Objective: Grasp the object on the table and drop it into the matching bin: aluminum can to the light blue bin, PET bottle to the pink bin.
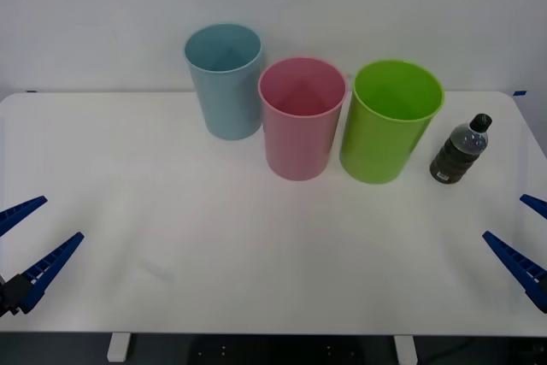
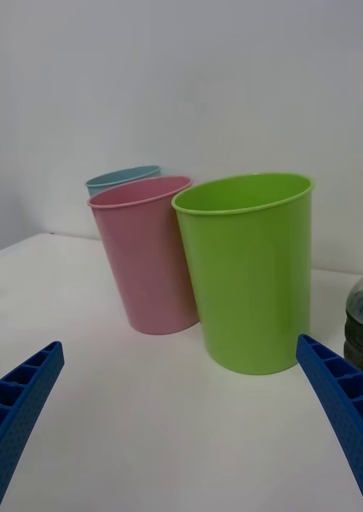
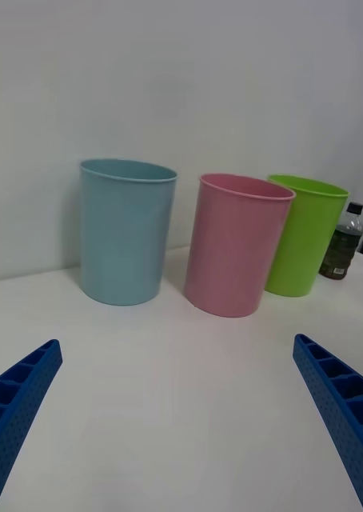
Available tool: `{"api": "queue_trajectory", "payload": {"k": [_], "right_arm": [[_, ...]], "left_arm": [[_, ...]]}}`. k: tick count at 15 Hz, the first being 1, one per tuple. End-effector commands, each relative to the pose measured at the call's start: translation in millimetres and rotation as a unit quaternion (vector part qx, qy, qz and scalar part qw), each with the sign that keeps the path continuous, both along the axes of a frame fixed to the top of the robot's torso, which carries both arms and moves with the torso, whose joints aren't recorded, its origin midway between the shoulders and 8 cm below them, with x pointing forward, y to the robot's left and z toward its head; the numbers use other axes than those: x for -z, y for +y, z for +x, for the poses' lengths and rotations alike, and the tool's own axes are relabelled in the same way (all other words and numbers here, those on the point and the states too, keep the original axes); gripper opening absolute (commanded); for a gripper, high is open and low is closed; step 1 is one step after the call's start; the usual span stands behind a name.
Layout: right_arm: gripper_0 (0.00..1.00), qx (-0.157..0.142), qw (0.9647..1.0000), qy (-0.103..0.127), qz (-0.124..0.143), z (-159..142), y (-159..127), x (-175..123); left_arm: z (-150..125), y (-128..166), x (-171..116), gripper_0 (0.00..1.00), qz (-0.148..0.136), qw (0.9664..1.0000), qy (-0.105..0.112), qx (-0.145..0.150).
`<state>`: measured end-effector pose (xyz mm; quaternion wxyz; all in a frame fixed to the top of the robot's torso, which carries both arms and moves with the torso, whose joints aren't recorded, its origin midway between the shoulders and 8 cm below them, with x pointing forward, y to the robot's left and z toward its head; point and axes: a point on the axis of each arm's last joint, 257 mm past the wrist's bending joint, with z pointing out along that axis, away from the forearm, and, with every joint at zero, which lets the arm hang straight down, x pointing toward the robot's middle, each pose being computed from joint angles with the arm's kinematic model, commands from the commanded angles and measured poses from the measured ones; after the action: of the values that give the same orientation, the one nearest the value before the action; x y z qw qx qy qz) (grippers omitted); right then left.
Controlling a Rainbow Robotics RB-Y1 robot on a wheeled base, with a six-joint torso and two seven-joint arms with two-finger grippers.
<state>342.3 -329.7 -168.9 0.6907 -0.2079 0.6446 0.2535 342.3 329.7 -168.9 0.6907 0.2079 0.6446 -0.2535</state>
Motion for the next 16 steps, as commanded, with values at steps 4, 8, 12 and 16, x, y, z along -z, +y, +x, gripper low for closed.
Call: {"api": "queue_trajectory", "payload": {"k": [4, 8, 12, 16], "right_arm": [[1.00, 0.004, 1.0000, -0.006, 0.001, 3, 2, -4], [1.00, 0.030, 0.9996, -0.002, 0.003, 14, -2, -2], [1.00, 0.077, 0.9970, 0.004, -0.005, 32, -12, 11], [1.00, 0.119, 0.9927, 0.015, -0.016, 44, -22, 29]], "left_arm": [[0, 0, 0, 1.00, 0.000, 1.0000, 0.000, 0.000], [0, 0, 0, 1.00, 0.000, 1.0000, 0.000, 0.000], [0, 0, 0, 1.00, 0.000, 1.0000, 0.000, 0.000], [0, 0, 0, 1.00, 0.000, 1.0000, 0.000, 0.000]]}}
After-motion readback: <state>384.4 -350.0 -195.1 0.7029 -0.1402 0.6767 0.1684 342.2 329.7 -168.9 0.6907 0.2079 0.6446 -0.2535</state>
